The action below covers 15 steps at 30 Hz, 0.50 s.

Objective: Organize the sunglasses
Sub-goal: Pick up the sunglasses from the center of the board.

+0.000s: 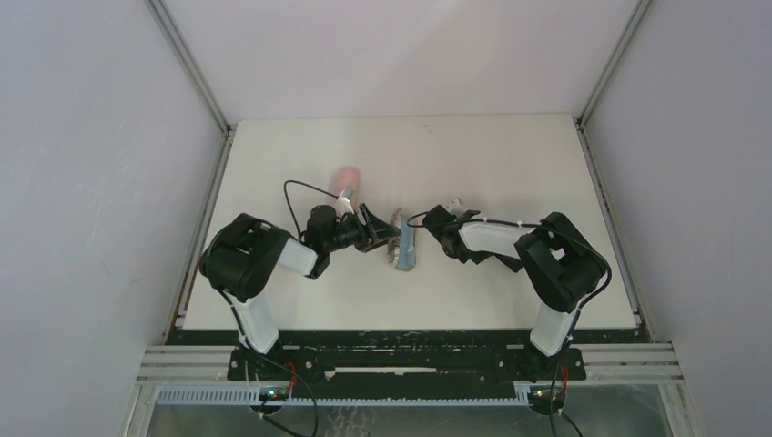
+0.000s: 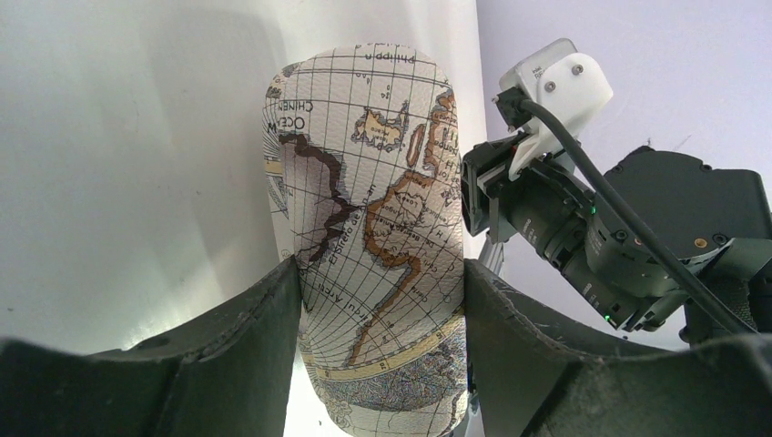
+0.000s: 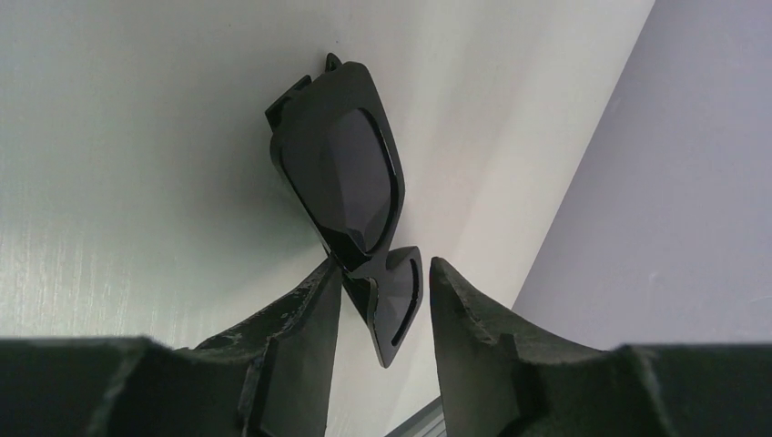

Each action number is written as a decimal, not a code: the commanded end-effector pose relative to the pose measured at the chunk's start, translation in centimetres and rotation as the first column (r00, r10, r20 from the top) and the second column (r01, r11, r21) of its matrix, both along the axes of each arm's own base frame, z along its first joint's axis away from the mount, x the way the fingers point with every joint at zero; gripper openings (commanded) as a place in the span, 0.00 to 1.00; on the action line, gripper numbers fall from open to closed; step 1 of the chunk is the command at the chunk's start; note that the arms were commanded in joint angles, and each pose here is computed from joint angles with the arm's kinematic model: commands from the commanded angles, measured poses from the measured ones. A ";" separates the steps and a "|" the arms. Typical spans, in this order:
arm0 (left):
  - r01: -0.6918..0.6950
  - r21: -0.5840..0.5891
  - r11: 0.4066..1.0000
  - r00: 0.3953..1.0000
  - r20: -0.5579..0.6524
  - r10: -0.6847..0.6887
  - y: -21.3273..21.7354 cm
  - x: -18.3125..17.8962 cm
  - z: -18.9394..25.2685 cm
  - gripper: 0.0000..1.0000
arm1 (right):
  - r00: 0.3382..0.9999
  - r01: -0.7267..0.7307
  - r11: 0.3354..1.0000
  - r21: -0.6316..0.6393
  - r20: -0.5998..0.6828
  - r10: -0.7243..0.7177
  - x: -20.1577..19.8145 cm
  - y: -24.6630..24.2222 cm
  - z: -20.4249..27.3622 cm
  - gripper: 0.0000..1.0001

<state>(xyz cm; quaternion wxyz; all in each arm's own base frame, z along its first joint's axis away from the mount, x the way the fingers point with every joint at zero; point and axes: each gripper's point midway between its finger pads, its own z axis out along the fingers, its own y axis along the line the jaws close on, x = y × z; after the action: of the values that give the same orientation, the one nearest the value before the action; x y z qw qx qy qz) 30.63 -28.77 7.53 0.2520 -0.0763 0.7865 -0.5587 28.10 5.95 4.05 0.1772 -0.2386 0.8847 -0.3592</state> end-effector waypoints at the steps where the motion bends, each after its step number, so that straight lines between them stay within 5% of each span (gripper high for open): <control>1: 0.017 -0.042 0.999 0.999 0.052 -0.015 -0.5 0.7 1.6 0.24 | 0.999 -0.003 1.000 0.027 0.043 0.002 1.5 0.6 0.7 0.39; 9: 0.017 -0.043 0.999 0.999 0.050 -0.015 -0.5 0.8 1.6 0.24 | 0.999 0.008 1.000 0.030 0.047 -0.009 1.7 0.3 0.6 0.26; 15: 0.020 -0.044 0.999 0.999 0.051 -0.017 -0.6 0.8 1.6 0.24 | 0.999 0.023 0.999 0.036 0.045 -0.024 1.8 0.1 0.4 0.25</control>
<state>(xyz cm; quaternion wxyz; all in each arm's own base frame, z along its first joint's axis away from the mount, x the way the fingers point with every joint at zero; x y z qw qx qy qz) 30.55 -28.74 6.98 0.2464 -0.0788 0.7899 -0.5560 28.58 5.57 3.69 0.1749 -0.2334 0.8883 -0.3548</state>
